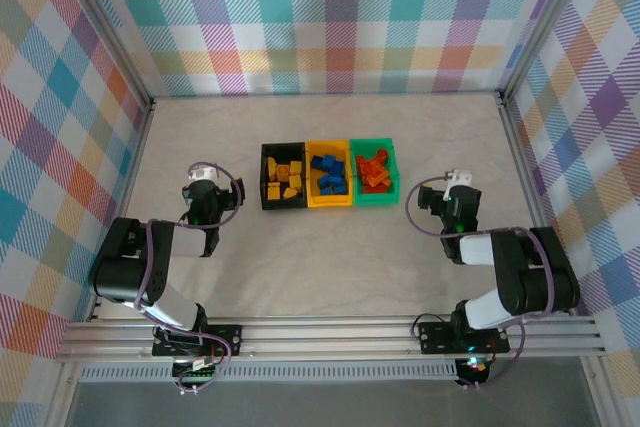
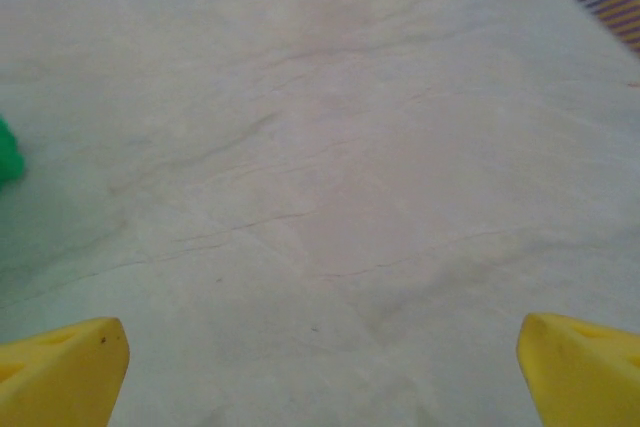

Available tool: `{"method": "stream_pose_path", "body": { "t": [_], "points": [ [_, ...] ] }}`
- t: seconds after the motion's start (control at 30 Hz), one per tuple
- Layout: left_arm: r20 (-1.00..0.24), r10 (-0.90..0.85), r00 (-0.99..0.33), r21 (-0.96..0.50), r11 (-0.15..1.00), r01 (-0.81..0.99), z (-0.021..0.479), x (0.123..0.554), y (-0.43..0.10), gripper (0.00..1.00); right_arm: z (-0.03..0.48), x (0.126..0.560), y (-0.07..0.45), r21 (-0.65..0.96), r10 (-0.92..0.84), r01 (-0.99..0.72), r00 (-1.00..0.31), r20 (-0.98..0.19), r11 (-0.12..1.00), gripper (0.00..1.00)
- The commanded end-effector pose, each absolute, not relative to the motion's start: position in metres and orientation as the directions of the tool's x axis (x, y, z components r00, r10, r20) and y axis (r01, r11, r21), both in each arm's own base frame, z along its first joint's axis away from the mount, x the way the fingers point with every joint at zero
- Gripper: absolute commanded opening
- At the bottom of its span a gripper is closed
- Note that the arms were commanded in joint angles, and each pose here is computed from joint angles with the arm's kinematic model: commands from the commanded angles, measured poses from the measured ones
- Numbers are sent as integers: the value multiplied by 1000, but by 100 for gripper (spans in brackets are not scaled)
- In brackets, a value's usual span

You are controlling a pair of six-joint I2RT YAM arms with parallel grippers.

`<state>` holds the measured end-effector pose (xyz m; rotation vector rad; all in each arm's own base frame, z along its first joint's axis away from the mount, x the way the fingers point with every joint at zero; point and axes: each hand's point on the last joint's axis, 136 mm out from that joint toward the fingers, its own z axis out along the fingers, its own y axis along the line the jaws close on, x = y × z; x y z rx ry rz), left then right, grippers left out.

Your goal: Sort the legos into containers by color

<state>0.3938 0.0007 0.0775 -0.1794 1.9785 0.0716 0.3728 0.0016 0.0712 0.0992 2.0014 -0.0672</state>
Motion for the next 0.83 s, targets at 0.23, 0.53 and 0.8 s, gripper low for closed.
{"method": "stream_pose_path", "body": {
  "t": [0.23,0.53,0.8],
  "points": [
    [-925,-94,-369,-34,985,-166,82,394,5,100,94,395,3,36,57,69,-335,-940,997,100],
    [-924,-95,-371,-34,985,-168,82,394,5,100,94,395,3,36,58,70,-335,-941,997,100],
    [-924,-93,-371,-33,986,-166,82,394,5,100,94,395,3,36,57,70,-334,-941,997,100]
  ]
}}
